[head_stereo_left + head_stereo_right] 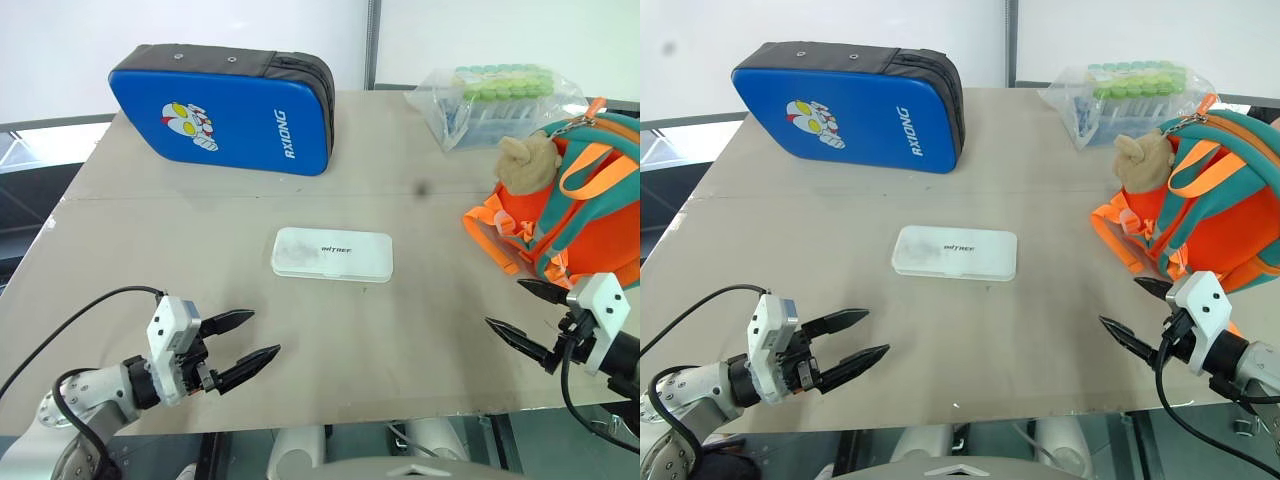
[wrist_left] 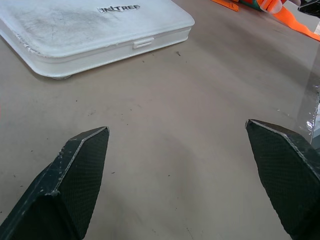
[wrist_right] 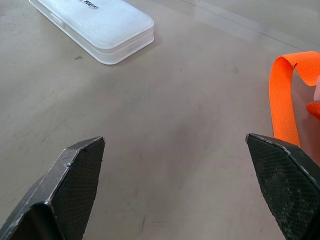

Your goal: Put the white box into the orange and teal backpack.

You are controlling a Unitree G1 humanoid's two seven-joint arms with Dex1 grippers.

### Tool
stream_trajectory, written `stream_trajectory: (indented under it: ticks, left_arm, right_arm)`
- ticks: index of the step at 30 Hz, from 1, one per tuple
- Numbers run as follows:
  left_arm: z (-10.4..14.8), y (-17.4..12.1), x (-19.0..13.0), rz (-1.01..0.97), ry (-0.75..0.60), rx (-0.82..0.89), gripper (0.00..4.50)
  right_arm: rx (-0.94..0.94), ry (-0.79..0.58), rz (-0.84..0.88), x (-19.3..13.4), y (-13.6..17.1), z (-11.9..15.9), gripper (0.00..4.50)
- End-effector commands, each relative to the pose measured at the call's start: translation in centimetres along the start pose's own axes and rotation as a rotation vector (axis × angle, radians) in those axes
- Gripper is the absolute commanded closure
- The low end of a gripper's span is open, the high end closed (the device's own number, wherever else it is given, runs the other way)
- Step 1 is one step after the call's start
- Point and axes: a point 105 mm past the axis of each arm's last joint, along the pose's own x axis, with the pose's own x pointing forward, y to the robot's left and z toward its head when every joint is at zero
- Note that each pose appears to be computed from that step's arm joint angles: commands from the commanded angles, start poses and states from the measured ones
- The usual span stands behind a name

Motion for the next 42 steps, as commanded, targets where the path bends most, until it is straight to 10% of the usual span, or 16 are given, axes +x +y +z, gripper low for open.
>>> stream_trajectory:
  ticks: [1, 12, 16, 23, 34, 42]
  left_arm:
    - [1.1, 0.5, 0.0, 0.031, -0.03, 0.036, 0.02]
    - [4.6, 4.3, 1.4, 0.28, -0.205, -0.148, 0.02]
    - [6.0, 6.5, 1.5, 0.393, -0.256, -0.234, 0.86]
    - [6.5, 9.8, 2.7, 0.602, -0.128, -0.218, 4.03]
    - [2.8, 8.3, 6.9, 0.419, 0.198, -0.104, 4.45]
    - [1.3, 1.3, 7.3, 0.133, 0.258, -0.016, 4.45]
  right_arm:
    - [-0.031, -0.043, 0.002, 0.3, 0.4, 1.4, 0.04]
    - [-0.013, -0.091, -0.069, 3.7, 1.1, 4.0, 0.04]
    - [0.029, -0.098, -0.073, 6.2, 1.1, 4.7, 1.29]
    - [0.016, 0.021, -0.162, 10.6, 0.0, 3.1, 4.49]
    - [-0.094, 0.156, 0.061, 18.6, 4.1, 2.4, 4.5]
    - [-0.153, 0.24, 0.03, 13.9, 1.0, 0.5, 4.5]
